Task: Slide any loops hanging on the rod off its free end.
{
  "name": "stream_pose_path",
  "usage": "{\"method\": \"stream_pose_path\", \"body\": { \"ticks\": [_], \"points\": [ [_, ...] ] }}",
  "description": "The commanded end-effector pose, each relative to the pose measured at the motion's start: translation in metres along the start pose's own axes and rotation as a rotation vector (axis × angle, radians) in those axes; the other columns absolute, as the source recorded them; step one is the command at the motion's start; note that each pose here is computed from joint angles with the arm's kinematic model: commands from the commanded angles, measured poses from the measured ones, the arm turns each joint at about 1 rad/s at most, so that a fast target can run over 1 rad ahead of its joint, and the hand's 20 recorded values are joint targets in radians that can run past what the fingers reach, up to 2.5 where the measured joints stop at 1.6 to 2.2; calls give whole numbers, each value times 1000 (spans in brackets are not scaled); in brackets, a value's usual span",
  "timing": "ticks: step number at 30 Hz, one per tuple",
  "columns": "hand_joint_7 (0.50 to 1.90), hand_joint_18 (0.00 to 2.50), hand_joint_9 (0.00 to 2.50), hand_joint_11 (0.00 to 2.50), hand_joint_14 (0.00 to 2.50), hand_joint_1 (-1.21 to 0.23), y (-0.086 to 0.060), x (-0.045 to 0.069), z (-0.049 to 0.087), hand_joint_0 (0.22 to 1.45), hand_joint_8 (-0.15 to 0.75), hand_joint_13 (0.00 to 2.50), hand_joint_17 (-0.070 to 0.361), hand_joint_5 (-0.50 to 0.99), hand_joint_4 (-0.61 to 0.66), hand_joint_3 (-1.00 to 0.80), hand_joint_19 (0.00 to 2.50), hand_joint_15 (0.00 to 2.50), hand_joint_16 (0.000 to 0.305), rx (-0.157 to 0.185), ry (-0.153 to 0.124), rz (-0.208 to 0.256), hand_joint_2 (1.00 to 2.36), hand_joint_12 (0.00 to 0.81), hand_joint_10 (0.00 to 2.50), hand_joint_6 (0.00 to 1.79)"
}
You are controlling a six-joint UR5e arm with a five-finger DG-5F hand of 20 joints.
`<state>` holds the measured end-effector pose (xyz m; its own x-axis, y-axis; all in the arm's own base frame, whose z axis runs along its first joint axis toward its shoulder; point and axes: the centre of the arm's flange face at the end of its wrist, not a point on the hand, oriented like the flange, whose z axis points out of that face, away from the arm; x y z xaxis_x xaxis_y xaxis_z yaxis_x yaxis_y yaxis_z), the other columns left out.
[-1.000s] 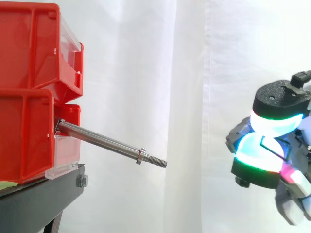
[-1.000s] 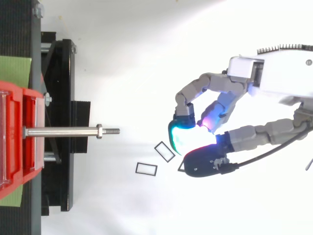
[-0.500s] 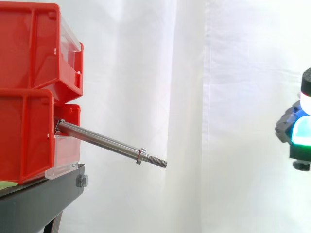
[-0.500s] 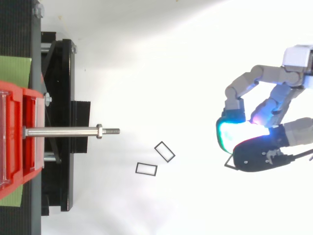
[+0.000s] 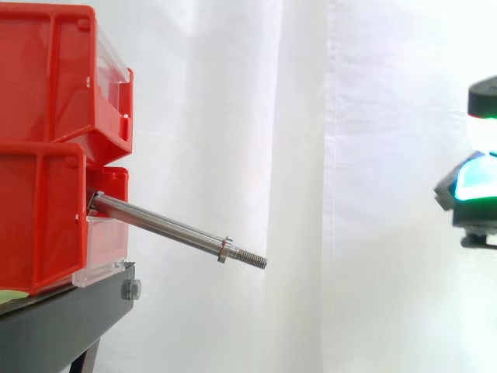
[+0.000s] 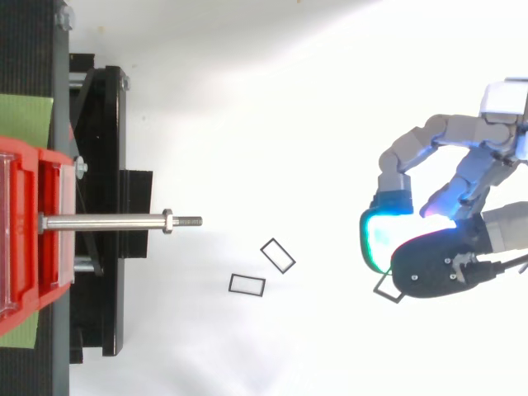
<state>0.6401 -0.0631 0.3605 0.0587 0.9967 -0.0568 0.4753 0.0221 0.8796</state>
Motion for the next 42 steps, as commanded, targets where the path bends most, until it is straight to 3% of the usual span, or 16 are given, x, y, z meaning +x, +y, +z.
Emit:
{"method": "stream_pose_path", "body": {
  "ticks": [1, 4, 6, 9, 16, 38, 42],
  "points": [
    [1116, 941, 1088, 484, 13, -756, 6, 2, 6, 546, 294, 852, 148, -71, -57, 22, 355, 362, 66, -60, 4, 3, 1090, 416, 18, 860],
    [1125, 941, 1090, 477, 13, -756, 10, 3, 9, 547, 299, 853, 147, -71, -55, 23, 361, 361, 65, -98, 5, 4, 1088, 414, 20, 860],
    [1118, 942, 1090, 476, 13, -756, 17, 5, 14, 546, 295, 854, 147, -71, -60, 24, 354, 360, 65, -156, 7, 11, 1088, 411, 20, 860],
    [1118, 940, 1089, 475, 15, -756, 22, 4, 18, 546, 291, 849, 147, -71, -65, 13, 346, 364, 65, -198, 6, 21, 1095, 413, 19, 860],
    [1103, 923, 1097, 485, 13, -755, 29, 5, 23, 547, 290, 844, 149, -72, -71, 4, 341, 353, 66, -261, 8, 33, 1098, 412, 18, 861],
    [1069, 879, 1193, 546, 16, -746, 30, 6, 23, 531, 271, 905, 147, -70, -82, -11, 349, 404, 65, -270, 10, 34, 1176, 382, 20, 863],
    [1048, 819, 1204, 557, 15, -734, 30, 5, 23, 529, 279, 923, 123, -70, -75, 5, 311, 420, 55, -270, 8, 36, 1164, 387, 22, 866]
  ]
}}
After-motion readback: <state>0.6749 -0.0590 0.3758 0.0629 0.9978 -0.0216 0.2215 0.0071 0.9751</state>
